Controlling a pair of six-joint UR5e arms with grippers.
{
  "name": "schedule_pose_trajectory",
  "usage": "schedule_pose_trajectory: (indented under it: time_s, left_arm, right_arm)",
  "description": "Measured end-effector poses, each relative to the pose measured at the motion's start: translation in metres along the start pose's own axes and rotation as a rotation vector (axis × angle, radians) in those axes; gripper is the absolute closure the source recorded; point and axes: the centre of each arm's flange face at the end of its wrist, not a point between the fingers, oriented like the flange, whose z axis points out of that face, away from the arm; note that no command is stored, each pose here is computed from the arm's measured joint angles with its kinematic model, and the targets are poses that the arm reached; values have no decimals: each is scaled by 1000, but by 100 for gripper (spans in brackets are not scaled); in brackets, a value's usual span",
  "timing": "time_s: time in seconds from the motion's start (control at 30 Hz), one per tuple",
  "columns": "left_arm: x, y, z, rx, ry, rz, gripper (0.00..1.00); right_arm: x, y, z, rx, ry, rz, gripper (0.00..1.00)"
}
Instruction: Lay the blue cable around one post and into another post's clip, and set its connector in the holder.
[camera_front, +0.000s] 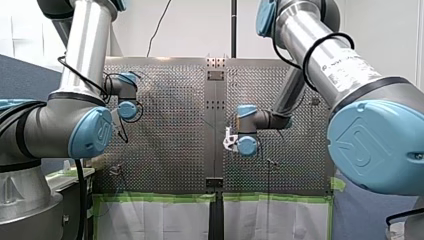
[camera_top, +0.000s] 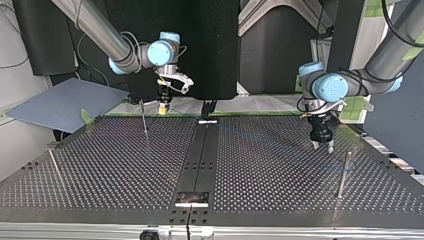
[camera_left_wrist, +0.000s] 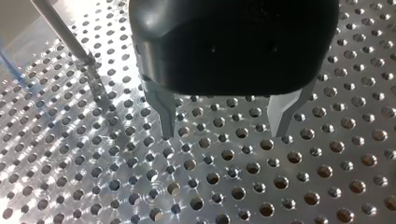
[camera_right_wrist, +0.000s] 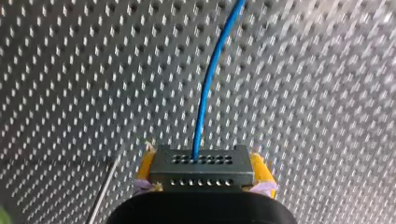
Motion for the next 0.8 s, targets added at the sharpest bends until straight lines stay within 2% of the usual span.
schedule_pose_trajectory:
  time_s: [0.1,0.17,0.23,0.37,0.53,0.67,0.8]
  left_arm:
    - [0,-1,0,1,1,1,2]
    - [1,-1,0,2,1,2,2]
    - [1,-2,-1,3,2,2,2]
    - [2,-3,-1,5,4,1,2]
    - [2,-4,-2,7,5,2,2]
    - [3,-5,-2,9,6,3,2]
    - [4,-5,-3,9,8,3,2]
  right_arm:
    - [-7,16,1,-19,0,19,100]
    - [-13,27,2,-25,-2,22,100]
    - [-20,38,3,-35,-7,17,100]
    - [-45,64,1,-81,-30,6,100]
    - [-75,93,-4,-130,-63,6,100]
    - [-103,120,-12,-181,-94,0,100]
    - [-128,139,-24,-226,-123,-9,100]
